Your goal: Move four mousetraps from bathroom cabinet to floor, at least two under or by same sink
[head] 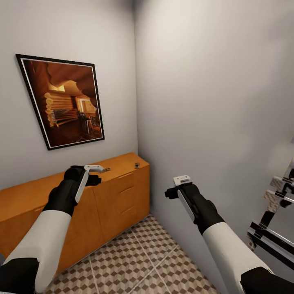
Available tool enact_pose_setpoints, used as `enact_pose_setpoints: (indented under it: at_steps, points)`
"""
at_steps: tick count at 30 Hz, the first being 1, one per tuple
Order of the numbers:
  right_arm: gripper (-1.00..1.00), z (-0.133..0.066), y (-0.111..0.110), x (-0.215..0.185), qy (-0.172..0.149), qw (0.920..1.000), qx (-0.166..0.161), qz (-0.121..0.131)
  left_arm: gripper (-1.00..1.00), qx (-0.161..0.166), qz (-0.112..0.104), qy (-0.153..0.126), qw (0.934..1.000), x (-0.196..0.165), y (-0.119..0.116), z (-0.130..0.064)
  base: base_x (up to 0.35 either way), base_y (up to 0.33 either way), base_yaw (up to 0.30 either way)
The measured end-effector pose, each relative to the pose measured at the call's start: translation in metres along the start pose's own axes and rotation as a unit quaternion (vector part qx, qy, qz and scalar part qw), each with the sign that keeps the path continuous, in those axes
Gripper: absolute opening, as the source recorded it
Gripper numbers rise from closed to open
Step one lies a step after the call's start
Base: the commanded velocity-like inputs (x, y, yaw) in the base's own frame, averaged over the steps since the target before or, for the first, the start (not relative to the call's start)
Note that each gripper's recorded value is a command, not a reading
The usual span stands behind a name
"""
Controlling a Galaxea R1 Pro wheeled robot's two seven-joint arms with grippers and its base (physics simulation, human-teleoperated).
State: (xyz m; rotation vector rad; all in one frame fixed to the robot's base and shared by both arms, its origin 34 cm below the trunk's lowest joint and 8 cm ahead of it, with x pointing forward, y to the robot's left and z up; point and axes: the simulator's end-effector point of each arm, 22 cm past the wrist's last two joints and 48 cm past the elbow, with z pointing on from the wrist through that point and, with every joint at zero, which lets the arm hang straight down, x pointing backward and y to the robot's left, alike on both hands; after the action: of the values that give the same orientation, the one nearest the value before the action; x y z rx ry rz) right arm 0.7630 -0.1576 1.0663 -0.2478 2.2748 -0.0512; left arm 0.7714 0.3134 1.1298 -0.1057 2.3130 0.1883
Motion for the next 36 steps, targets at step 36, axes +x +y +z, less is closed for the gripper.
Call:
enact_pose_setpoints:
  at_steps: [36]
  points:
    - [1.00, -0.002, 0.095, 0.014, 0.018, 0.9958, -0.051, -0.074, 1.00, -0.004, -0.002, 0.005, 1.0000, 0.004, 0.008, 0.004, 0.139, 0.031, 0.000]
